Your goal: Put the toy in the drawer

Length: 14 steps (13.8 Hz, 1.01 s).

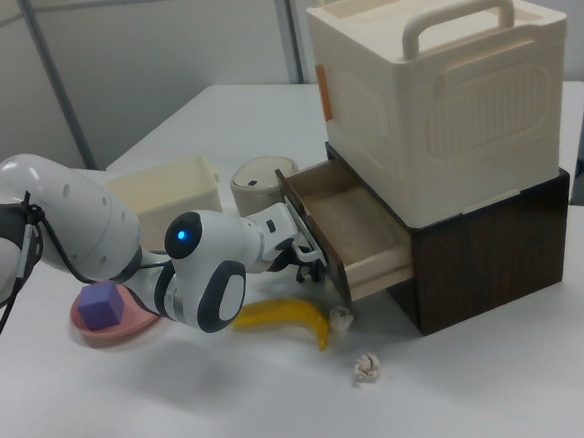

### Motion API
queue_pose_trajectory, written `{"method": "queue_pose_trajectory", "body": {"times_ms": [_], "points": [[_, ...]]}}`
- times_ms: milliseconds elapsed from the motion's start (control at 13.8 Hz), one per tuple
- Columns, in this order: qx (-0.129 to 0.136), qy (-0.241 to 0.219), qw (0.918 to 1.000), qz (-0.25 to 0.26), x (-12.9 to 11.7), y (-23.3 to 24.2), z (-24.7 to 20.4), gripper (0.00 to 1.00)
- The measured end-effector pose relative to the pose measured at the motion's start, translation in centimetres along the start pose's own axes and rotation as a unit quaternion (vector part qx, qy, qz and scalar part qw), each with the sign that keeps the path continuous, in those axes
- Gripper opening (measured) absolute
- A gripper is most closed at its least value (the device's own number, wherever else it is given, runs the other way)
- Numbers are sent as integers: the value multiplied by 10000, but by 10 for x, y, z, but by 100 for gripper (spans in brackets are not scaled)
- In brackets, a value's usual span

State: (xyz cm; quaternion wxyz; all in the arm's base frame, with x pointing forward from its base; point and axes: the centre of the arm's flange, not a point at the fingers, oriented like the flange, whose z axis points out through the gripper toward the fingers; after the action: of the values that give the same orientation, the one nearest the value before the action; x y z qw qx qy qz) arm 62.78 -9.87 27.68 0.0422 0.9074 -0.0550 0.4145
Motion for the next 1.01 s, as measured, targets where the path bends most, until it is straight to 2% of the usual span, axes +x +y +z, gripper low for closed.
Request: {"method": "queue_pose_trajectory", "body": {"times_ms": [290, 507, 652, 870, 1015], "points": [[8, -3, 10000, -3, 0, -1, -4, 33], [12, -121, 9999, -28, 4, -1, -31, 33], [11, -486, 9988, -65, 14, -1, -46, 33], [61, -1279, 9915, -224, 31, -8, -72, 33], [129, -1465, 9887, -306, 38, -20, -87, 33]]}}
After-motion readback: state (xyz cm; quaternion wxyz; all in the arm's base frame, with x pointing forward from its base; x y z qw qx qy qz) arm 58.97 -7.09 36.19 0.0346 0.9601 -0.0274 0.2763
